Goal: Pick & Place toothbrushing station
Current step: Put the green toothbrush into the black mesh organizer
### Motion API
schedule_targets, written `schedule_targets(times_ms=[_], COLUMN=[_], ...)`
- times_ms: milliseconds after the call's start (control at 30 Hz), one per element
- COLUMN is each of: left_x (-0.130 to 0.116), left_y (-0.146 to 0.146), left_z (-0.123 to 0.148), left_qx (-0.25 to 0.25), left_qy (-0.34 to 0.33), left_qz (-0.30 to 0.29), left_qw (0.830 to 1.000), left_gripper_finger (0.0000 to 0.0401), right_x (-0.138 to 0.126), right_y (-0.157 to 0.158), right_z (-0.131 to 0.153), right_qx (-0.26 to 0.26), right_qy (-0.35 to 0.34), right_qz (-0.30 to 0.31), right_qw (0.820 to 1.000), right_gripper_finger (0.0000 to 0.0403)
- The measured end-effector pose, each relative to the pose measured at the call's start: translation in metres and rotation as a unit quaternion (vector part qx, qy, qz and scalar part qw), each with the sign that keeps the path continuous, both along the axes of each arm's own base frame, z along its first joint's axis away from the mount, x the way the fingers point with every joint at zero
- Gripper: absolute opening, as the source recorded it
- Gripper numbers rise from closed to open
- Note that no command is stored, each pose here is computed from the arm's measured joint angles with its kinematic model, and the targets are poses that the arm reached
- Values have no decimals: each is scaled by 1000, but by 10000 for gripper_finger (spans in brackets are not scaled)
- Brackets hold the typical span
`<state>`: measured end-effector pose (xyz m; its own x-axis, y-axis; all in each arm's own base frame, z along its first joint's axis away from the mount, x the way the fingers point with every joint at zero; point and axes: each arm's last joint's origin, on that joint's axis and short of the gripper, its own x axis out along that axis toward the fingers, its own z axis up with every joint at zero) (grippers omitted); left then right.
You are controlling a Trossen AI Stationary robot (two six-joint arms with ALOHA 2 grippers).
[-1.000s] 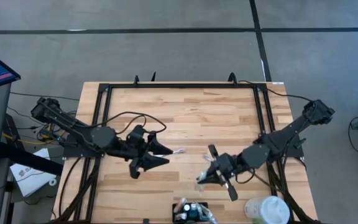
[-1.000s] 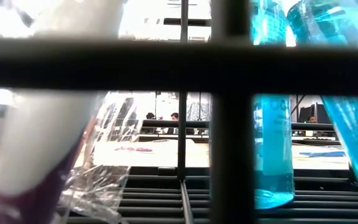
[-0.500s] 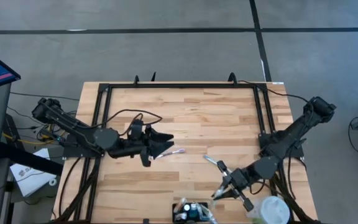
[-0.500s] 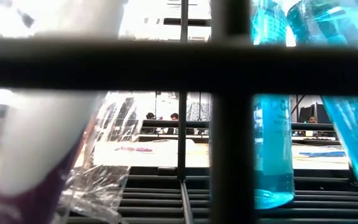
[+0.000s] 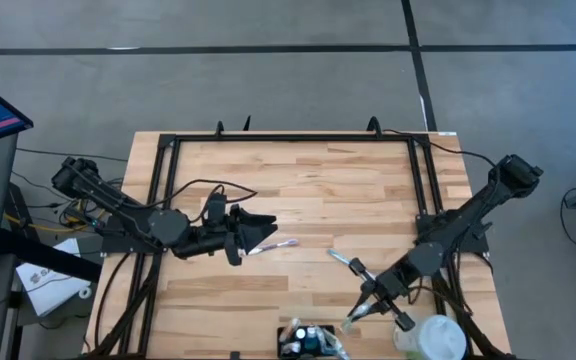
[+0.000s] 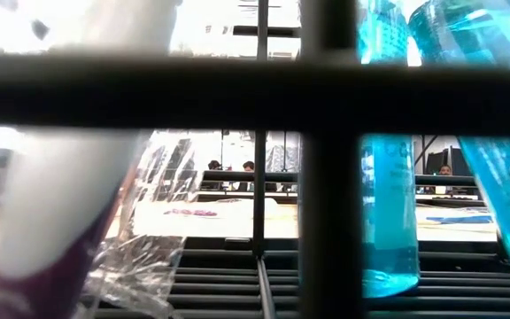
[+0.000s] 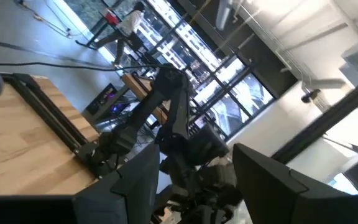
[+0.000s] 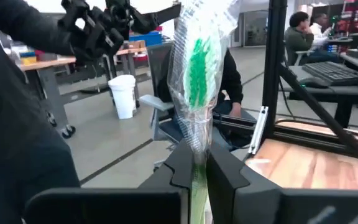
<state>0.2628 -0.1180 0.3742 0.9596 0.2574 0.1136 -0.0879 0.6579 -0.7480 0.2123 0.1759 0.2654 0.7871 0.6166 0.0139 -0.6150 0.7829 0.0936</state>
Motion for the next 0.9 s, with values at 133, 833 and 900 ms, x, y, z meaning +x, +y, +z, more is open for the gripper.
schedule_targets(times_ms=[133,833,900], left_x=[0,0,-1], left_y=[1,0,-2], left_z=[0,0,0], left_qx=[-11,-6,-6], left_qy=[-2,0,0], left_qz=[7,6,3], left_qw=[1000,1000,1000], left_gripper_finger=[200,200,200], right_x=[4,47,48], right_y=[-5,-1,-4], right_z=[0,-13,-11], right_qx=[-37,-37,-35], right_qy=[-35,-19,-23], right_qz=[24,103,97], right_qw=[998,994,994], right_gripper_finger=[15,14,14])
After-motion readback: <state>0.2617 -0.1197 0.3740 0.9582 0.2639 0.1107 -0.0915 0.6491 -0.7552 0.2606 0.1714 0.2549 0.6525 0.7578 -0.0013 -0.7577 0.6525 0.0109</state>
